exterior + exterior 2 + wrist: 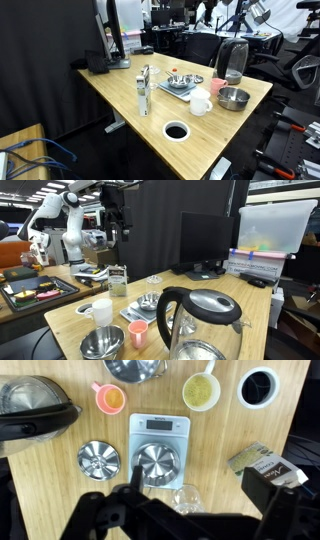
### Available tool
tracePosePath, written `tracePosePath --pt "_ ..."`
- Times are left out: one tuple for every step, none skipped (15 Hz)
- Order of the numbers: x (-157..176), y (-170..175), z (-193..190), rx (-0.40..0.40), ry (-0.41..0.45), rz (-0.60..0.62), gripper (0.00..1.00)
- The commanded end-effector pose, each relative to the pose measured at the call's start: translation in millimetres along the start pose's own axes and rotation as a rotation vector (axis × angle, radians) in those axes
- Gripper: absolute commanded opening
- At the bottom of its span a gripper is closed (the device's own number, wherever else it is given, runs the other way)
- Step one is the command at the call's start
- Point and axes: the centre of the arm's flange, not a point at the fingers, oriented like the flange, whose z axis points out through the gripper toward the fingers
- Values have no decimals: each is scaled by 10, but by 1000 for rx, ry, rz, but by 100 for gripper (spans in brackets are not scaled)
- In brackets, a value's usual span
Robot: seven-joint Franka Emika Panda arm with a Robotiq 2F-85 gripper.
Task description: Remove the lid from the glass object and put it on the table
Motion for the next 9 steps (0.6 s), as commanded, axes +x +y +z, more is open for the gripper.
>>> tracePosePath --pt "348 -283 52 18 60 19 100" --pt "465 -368 110 13 79 28 100" --pt "581 -440 182 14 89 38 100" --pt "685 -492 262 19 85 46 100" --pt "771 -520 346 13 87 53 100" --pt "864 -524 421 5 90 68 100" --pt "939 -520 485 2 83 84 100" --pt "984 -504 507 7 72 106 100" --pt "827 -479 557 13 74 77 100"
